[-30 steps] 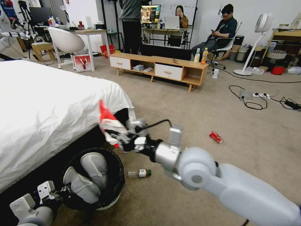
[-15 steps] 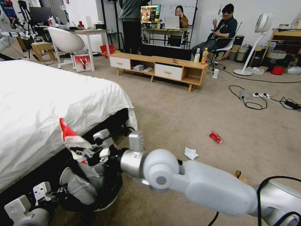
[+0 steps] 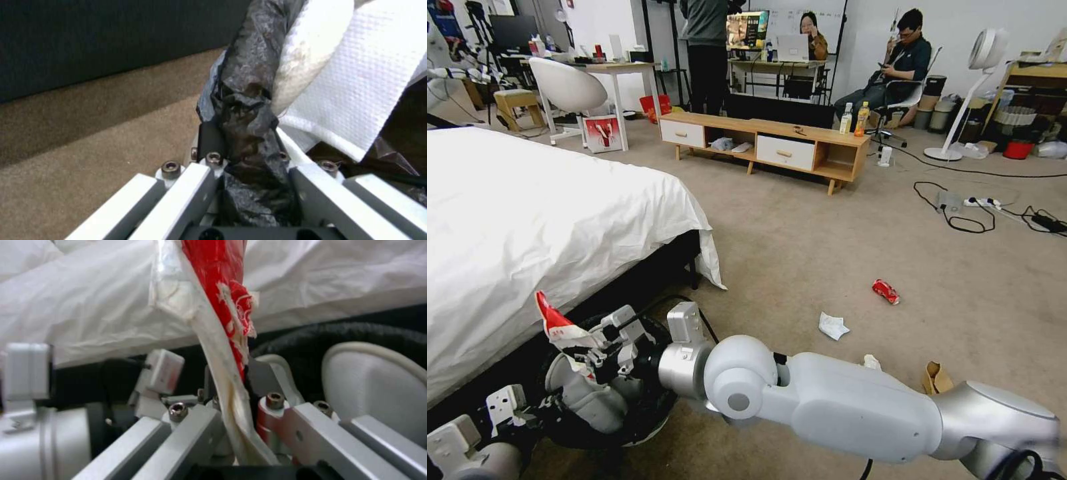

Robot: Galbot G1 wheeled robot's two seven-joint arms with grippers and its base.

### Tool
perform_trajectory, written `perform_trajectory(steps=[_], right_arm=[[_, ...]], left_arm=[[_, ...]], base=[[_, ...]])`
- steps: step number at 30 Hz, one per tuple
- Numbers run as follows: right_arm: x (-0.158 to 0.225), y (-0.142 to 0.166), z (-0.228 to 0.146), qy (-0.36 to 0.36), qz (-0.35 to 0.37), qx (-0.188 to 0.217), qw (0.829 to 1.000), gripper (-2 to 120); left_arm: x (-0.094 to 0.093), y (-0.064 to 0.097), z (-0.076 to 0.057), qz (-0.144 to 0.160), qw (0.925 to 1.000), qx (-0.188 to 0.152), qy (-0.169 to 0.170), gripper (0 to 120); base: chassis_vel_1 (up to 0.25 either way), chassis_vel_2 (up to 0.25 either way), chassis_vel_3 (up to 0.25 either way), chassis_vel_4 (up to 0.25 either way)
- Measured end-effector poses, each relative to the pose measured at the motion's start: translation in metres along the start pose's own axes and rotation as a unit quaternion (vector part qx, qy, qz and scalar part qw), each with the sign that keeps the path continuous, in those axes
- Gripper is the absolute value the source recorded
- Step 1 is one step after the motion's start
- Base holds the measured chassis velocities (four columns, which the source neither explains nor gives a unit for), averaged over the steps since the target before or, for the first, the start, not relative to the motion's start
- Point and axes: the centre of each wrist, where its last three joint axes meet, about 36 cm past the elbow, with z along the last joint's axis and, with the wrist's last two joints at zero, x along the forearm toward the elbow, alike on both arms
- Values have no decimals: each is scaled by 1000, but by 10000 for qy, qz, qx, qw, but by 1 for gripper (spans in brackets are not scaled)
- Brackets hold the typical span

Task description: Pick up the trash bin and place the garbage on the floor into it.

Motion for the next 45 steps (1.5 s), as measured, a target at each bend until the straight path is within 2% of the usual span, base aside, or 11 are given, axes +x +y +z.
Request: perform_trajectory(steps=[25,45], right_arm=[[23,-34,53,330,647,-151,9972,0],[13,-54,79,462,874,-106,9950,0]], left_arm=[[-3,-1,3,8,10000,26,41,3],[-9,-1,8,-9,9999,19,131,3]], base=[[0,0,0,0],[0,0,0,0]])
